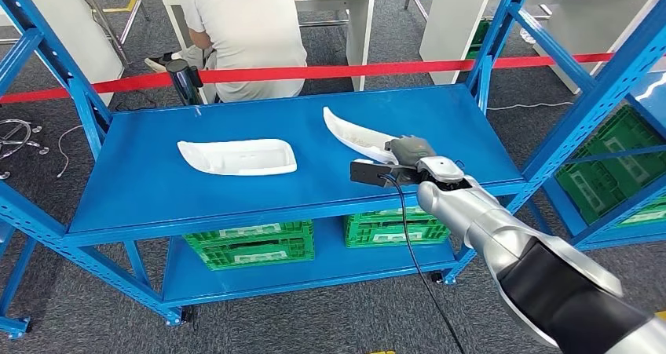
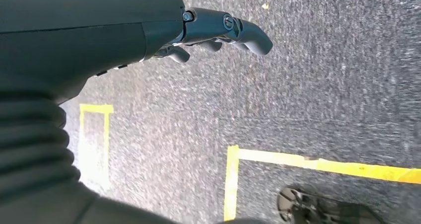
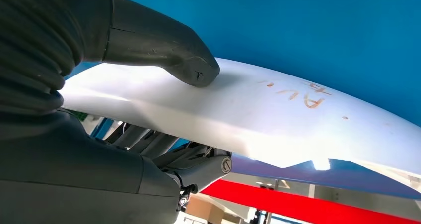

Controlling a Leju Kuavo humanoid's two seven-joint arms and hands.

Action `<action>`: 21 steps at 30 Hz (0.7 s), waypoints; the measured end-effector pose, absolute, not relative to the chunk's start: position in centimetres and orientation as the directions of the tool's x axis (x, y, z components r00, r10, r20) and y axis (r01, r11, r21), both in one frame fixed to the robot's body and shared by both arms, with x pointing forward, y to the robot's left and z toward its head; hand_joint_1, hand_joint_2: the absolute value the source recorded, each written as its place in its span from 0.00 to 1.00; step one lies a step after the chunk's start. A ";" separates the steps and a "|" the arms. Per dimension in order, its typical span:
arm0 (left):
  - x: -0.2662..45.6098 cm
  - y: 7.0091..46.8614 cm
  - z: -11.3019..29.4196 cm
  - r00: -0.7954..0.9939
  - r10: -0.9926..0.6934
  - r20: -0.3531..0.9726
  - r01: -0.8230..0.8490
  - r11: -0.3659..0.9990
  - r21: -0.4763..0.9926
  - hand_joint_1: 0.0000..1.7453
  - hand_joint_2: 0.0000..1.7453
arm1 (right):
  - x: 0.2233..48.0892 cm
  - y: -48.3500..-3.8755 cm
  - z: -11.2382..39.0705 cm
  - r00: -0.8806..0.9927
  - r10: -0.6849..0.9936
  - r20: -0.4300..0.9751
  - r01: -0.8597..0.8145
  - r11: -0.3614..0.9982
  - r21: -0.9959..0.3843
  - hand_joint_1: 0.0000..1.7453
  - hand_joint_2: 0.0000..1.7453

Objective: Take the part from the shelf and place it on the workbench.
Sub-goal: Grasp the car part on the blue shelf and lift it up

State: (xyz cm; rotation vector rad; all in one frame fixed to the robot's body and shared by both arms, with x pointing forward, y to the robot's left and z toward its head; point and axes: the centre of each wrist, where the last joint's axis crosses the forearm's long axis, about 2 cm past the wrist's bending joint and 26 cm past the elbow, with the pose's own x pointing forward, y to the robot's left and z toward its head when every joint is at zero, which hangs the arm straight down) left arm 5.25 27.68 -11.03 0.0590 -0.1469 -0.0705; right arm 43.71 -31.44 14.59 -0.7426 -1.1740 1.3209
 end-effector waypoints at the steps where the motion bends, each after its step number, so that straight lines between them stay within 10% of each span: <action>1: 5.2 27.7 -11.0 0.987 -0.070 0.143 0.061 0.996 0.060 0.00 1.00 | 43.7 -31.5 14.6 -0.141 0.961 0.239 -0.320 0.184 -0.929 1.00 1.00; 11: 4.5 27.5 -11.1 0.987 -0.085 0.134 0.080 0.996 0.041 0.00 1.00 | 42.7 -33.0 17.9 -0.251 0.816 0.521 -0.159 0.497 -0.853 1.00 1.00; 21: 4.5 26.3 -11.1 0.987 -0.074 0.140 0.072 0.997 0.019 0.00 1.00 | 38.4 -36.1 24.4 -0.448 0.726 0.522 0.072 0.611 -0.788 1.00 1.00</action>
